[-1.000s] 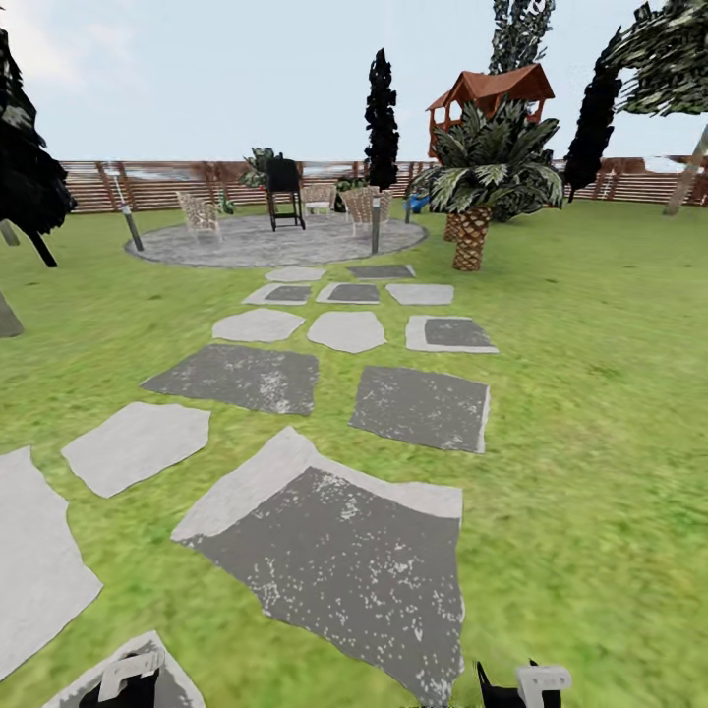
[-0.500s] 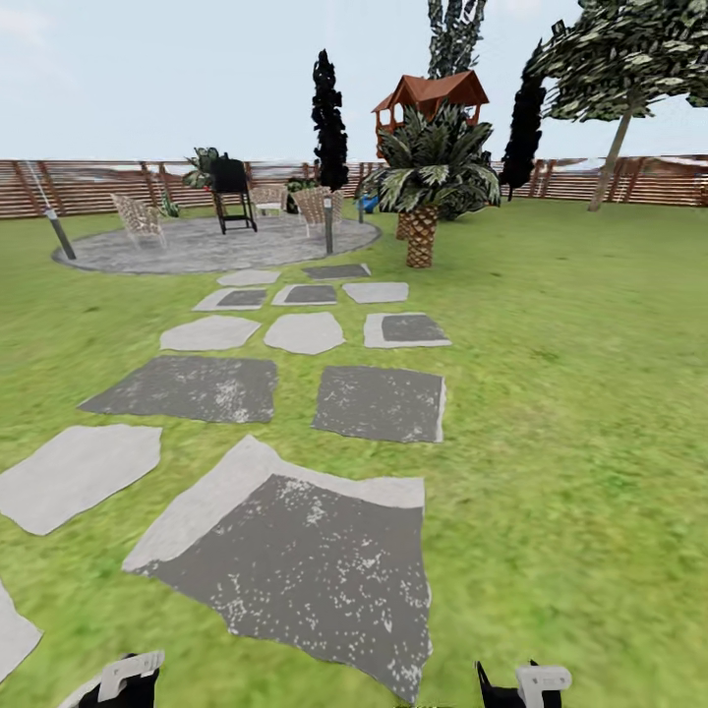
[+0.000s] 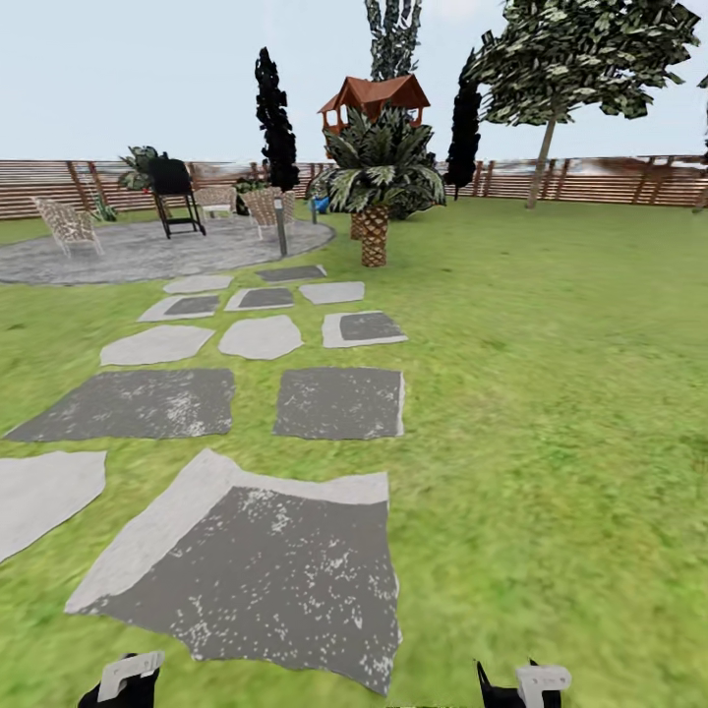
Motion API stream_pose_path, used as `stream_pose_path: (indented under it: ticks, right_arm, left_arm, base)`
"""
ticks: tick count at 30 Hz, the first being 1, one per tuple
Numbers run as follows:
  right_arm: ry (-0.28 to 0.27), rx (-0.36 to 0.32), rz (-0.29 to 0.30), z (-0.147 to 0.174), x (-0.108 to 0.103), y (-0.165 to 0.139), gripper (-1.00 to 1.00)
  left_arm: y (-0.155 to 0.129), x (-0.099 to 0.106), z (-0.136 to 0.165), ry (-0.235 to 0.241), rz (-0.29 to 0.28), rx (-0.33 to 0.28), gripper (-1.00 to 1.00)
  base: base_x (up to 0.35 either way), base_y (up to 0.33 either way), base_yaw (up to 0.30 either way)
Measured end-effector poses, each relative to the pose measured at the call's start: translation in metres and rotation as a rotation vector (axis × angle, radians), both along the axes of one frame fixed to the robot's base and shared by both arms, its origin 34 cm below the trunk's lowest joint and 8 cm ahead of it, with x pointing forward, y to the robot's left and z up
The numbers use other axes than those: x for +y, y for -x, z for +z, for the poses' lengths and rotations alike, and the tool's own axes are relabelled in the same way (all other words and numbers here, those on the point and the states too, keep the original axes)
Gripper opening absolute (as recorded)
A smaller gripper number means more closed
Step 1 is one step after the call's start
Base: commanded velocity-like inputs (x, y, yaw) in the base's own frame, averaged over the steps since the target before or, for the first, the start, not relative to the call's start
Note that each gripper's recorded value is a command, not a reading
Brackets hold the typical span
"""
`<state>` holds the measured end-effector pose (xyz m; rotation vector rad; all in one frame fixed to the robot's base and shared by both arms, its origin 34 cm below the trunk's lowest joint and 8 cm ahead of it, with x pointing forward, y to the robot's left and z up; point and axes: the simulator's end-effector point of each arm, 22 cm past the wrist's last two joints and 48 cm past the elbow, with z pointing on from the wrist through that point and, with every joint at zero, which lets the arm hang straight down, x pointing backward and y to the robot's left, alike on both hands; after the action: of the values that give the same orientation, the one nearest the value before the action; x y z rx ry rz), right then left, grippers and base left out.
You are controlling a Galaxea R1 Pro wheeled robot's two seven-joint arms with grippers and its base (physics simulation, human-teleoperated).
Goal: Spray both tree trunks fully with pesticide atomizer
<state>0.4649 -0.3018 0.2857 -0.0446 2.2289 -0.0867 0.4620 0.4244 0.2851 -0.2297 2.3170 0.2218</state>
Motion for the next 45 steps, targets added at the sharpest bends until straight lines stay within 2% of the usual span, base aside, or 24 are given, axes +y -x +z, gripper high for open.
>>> stream_pose_path:
  ticks: [45]
  right_arm:
    - [0.000,0.000,0.000,0.0000,0.0001,0.0000,1.00]
  left_arm:
    - [0.0000,0.0000,0.0000,0.000,0.000,0.000,-1.00]
  base:
    - [0.000,0.000,-0.300]
